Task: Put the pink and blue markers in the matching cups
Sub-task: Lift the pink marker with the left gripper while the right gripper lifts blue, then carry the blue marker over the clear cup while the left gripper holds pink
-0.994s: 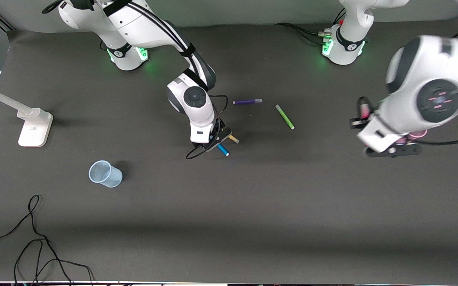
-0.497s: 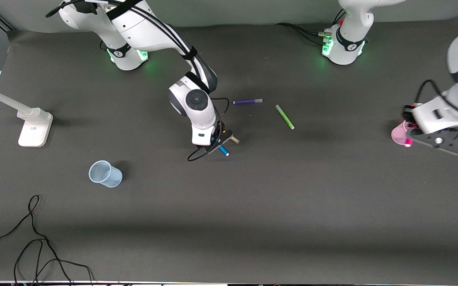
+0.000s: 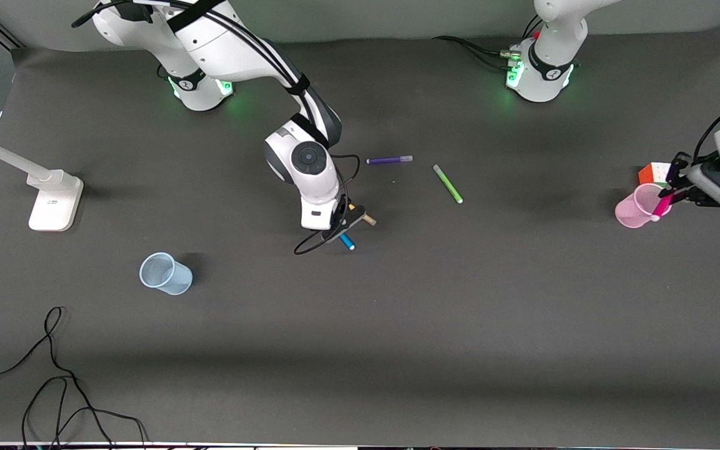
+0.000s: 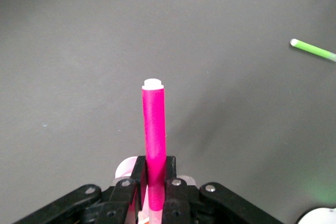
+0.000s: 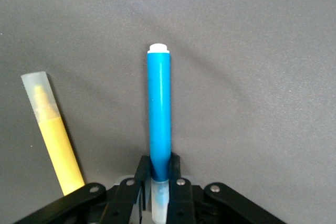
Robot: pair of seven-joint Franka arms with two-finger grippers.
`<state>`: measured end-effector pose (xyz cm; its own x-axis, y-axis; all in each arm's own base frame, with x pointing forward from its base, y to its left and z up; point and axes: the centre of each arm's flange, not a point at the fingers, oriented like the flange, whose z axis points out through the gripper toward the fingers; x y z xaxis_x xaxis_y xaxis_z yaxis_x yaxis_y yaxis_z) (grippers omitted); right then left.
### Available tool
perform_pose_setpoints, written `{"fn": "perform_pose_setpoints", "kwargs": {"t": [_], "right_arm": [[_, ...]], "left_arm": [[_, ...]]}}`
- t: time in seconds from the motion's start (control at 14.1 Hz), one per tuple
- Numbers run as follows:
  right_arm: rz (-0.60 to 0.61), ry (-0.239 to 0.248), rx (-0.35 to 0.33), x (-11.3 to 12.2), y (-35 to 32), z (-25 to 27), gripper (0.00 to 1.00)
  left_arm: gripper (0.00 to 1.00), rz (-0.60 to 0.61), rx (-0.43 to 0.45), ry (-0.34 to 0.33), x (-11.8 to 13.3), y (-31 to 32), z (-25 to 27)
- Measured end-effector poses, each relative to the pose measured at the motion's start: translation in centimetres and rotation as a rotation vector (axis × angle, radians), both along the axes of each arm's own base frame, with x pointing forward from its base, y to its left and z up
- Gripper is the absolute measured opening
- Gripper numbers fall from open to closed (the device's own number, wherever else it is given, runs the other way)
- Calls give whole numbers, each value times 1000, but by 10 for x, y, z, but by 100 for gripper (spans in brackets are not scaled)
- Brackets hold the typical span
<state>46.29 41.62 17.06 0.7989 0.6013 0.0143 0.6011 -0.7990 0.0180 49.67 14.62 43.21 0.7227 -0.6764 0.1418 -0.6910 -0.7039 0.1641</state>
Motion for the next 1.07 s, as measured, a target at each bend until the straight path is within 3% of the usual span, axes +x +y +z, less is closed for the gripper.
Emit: {"fn": "perform_pose_setpoints", "kwargs": {"t": [0.43,0.64,1.07], "right_arm": [[-19,1,-9,12,-2,22,17],[-85,41,-65,37,-33,90,17],[-268,51,-73,84,-143,235,17]], "left_arm": [[17,-134,-175,-125,-74,93,-72],[17,-292,-212,-244,-74,101,-90],[17,-494,-308,-364,-69,92,-132]]}}
